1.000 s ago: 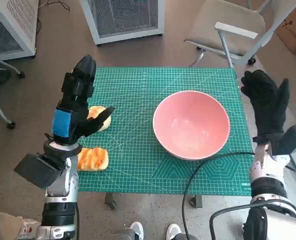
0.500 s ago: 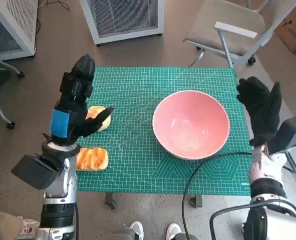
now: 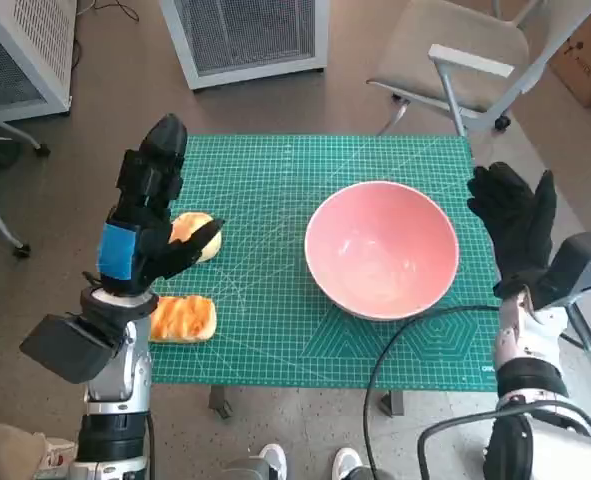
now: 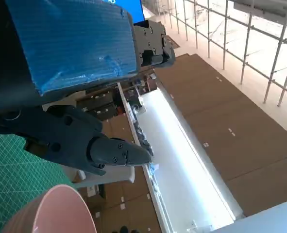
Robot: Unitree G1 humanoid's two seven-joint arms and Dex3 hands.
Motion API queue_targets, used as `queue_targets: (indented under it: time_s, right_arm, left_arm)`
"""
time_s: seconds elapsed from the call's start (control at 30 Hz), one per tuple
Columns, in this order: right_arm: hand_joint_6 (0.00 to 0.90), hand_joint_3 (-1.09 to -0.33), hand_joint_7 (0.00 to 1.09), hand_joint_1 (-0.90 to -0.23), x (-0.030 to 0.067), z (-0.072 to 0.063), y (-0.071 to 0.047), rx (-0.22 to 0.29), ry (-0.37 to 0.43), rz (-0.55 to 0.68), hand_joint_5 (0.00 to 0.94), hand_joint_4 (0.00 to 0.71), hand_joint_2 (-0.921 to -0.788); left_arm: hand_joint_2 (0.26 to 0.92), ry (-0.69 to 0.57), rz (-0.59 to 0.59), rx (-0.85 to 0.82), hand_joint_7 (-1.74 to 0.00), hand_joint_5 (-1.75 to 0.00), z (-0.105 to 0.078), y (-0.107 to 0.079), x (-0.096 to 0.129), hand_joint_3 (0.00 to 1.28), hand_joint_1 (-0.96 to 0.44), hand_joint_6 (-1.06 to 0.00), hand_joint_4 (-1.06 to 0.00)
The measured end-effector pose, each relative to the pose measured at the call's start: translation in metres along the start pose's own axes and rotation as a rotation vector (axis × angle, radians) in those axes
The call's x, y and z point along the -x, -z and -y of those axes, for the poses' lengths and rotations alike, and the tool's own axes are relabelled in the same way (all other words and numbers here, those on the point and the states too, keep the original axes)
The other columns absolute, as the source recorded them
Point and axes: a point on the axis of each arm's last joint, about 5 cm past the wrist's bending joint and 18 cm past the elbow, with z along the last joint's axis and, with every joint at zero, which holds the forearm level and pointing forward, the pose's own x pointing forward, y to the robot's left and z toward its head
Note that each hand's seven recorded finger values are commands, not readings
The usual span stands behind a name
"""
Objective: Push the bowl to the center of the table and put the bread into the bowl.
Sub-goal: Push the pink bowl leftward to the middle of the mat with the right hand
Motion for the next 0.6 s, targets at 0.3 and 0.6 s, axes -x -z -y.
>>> queue_targets:
  time_s: [0.3,0.6]
  right_arm:
    - [0.186,-0.703,0.01,-0.57,0.001,-0.0012,0.0034,-0.029,0.005,-0.021,0.0,0.04,-0.921]
    - [0.193,-0.707,0.01,-0.573,0.0009,-0.007,0.0076,-0.05,-0.005,-0.037,0.0,0.034,-0.921]
  left_arm:
    - [0.919,-0.003,-0.002,-0.001,-0.43,0.0,-0.0009,-0.0031,0.0036,0.2,-0.33,0.0,-0.05]
    - [0.89,-0.007,0.002,-0.001,-0.43,0.0,-0.0037,-0.0076,0.0058,0.26,-0.31,0.0,-0.05]
